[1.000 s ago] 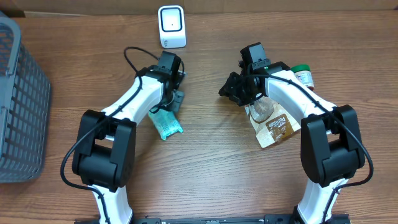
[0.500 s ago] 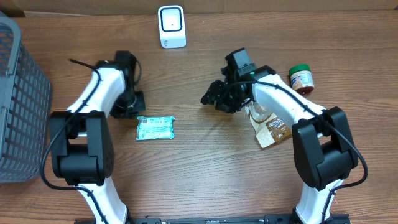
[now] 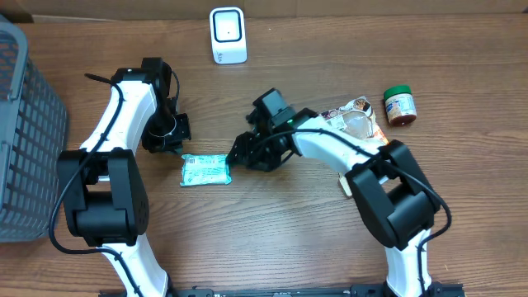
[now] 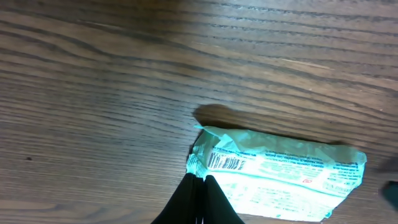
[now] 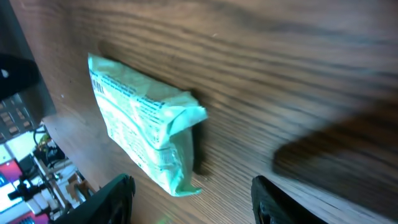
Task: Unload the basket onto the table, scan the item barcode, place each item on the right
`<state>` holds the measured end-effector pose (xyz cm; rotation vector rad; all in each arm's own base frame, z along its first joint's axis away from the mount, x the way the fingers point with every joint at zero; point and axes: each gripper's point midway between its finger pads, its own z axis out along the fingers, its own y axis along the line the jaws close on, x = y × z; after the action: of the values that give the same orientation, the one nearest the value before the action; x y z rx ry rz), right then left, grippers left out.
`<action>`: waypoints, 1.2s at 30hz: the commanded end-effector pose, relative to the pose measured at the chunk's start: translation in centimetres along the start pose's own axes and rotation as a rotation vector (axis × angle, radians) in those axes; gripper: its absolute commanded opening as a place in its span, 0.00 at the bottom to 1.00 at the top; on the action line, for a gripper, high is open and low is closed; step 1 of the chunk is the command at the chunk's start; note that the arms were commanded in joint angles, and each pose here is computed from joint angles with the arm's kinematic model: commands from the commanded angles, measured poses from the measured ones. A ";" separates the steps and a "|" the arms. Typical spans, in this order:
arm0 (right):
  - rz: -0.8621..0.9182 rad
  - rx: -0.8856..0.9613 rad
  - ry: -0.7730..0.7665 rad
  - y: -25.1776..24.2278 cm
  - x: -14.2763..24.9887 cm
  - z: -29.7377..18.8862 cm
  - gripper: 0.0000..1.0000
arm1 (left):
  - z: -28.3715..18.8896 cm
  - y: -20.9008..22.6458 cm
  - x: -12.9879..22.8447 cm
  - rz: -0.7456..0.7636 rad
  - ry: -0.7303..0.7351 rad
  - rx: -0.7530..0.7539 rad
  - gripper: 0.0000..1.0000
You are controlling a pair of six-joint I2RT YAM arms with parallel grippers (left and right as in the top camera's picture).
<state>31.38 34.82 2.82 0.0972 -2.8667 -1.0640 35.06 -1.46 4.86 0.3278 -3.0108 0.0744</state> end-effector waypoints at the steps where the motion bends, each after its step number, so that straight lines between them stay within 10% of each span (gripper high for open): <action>1: -0.013 -0.023 0.015 1.0 0.4 0.9 0.59 | 0.5 -0.2 0.2 0.013 0.015 0.023 0.04; 16: 0.024 -0.009 -0.008 -0.1 -0.3 4.9 0.40 | 0.5 -0.4 -0.7 0.016 -0.020 0.030 0.04; 27: 0.051 -0.005 0.001 -0.8 -0.3 5.7 0.04 | 0.5 -0.4 -0.9 0.015 -0.028 0.032 0.04; 36: -0.070 -0.077 -0.051 0.9 -2.2 -0.2 0.04 | -0.1 1.3 -2.1 -0.033 -0.063 0.038 0.04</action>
<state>31.58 37.35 0.83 0.0813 -2.8077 -1.1493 36.64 -0.94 4.71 0.3641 -3.0688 0.1095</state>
